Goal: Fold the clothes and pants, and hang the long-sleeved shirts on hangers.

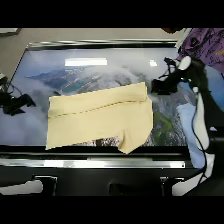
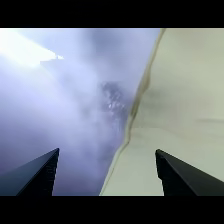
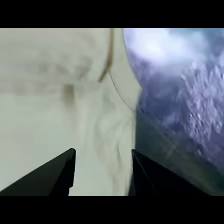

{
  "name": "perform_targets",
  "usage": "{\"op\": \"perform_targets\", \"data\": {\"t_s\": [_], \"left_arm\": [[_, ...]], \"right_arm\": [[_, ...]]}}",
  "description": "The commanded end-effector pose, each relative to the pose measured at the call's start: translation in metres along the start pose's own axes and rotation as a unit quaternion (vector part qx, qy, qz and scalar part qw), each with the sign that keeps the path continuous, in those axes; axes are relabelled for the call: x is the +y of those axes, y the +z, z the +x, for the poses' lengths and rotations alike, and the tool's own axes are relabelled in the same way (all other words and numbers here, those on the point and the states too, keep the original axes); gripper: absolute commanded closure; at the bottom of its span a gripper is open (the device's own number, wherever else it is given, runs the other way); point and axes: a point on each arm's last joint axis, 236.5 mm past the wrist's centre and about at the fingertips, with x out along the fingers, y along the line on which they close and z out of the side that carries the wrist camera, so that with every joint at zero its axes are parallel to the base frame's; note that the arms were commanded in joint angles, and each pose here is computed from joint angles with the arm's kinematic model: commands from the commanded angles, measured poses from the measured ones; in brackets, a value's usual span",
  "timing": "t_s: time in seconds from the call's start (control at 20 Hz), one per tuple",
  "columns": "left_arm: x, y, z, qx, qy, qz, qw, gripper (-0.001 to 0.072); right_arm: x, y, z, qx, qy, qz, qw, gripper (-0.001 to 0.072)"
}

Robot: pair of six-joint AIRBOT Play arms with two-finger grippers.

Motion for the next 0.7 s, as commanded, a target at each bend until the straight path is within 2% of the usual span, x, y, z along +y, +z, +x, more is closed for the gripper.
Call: {"op": "perform_targets", "data": {"t_s": [0.0,0.1,0.3,0.4,0.45,0.65], "left_arm": [[0.026,-0.055,-0.012,-0.008,-0.04,-0.08,0.996,0.0008],[0.025,-0.087,-0.003,-0.009,-0.07,-0.112,0.991,0.0008],[0.017,-0.14,0.018,0.024,-0.085,-0.129,0.988,0.0009],[0.012,-0.15,0.021,0.035,-0.094,-0.134,0.986,0.0012],[0.01,-0.152,0.021,0.039,-0.098,-0.136,0.985,0.0042],[0.009,-0.153,0.021,0.041,-0.1,-0.137,0.985,0.0042]], "right_arm": [[-0.021,-0.071,-0.013,0.037,0.063,0.054,0.996,0.028],[-0.017,-0.122,0.001,0.072,0.083,0.069,0.992,0.028],[0.007,-0.193,0.037,0.115,0.132,0.094,0.98,0.0282],[0.013,-0.215,0.052,0.124,0.153,0.108,0.974,0.029],[0.013,-0.223,0.059,0.128,0.156,0.117,0.972,0.029],[0.02,-0.232,0.076,0.111,0.182,0.141,0.967,0.0291]]}}
